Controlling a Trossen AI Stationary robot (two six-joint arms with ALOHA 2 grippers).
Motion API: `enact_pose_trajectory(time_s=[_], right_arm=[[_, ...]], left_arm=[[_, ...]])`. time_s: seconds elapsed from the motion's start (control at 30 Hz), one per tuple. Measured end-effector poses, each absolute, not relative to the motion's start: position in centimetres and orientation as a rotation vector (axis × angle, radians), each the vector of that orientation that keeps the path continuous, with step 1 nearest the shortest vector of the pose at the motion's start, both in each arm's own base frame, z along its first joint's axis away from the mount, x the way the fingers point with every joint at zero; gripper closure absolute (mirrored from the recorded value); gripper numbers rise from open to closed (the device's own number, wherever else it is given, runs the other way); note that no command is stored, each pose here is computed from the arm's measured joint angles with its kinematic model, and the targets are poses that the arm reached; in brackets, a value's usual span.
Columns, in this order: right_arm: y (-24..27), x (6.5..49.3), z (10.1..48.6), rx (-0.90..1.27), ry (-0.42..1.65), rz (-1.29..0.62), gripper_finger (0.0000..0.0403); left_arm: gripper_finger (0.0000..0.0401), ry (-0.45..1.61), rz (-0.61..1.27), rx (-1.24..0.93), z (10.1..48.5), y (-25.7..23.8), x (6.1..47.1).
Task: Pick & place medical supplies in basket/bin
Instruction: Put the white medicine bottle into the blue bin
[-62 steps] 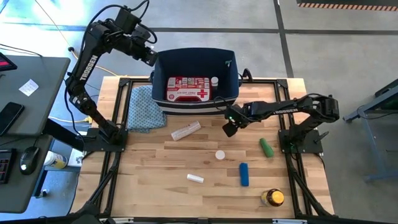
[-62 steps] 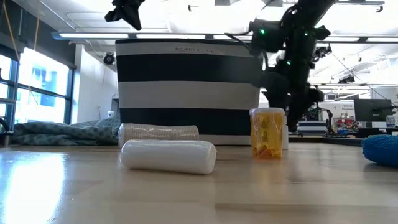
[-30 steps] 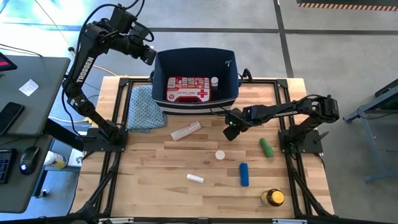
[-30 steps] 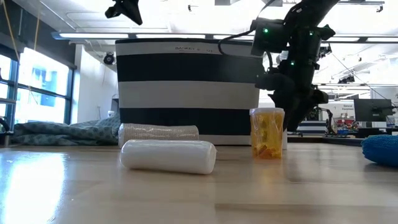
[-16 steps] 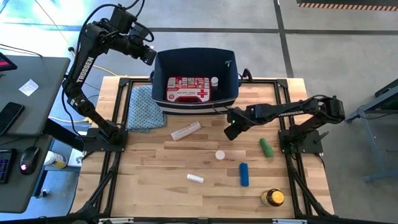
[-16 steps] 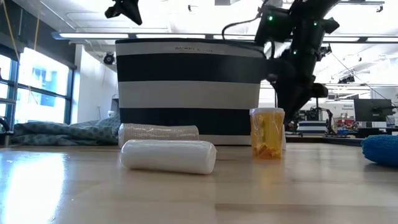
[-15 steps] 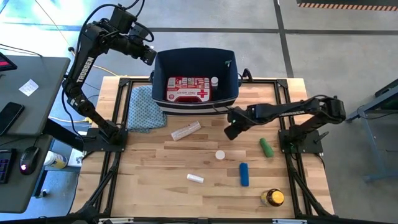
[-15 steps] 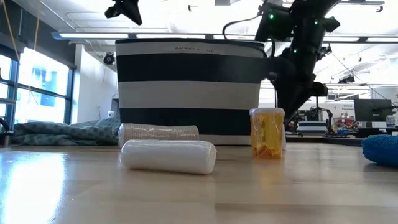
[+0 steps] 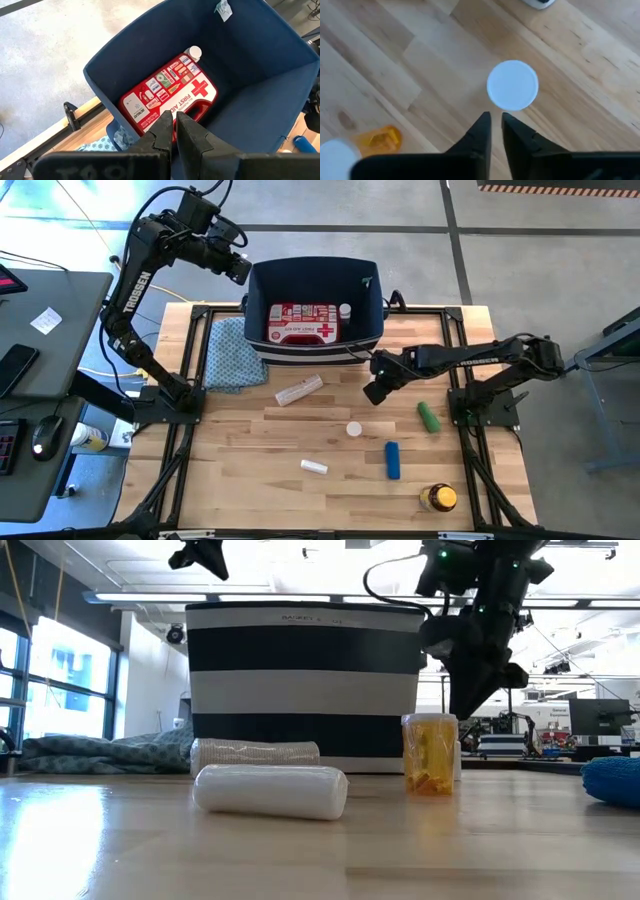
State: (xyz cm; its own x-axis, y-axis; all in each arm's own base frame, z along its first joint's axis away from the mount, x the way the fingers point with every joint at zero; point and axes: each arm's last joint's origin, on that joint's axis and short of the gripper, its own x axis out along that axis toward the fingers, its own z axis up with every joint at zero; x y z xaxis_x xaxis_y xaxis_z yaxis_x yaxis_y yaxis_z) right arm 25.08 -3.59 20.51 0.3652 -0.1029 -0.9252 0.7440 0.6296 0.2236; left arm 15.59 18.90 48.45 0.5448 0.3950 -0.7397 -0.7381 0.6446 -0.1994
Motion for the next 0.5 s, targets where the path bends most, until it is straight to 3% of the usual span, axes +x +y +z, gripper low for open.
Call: enact_pose_trajectory(time_s=[0.33,0.5], right_arm=[[-3.4,24.1,22.4,0.584,0.987,-0.61,0.0156],[-3.8,24.1,22.4,0.541,0.972,-0.63,0.0113]], left_arm=[[0.0341,0.708,0.707,-0.554,48.5,18.7,15.5],[0.0341,0.705,0.709,-0.556,48.6,18.6,15.4]])
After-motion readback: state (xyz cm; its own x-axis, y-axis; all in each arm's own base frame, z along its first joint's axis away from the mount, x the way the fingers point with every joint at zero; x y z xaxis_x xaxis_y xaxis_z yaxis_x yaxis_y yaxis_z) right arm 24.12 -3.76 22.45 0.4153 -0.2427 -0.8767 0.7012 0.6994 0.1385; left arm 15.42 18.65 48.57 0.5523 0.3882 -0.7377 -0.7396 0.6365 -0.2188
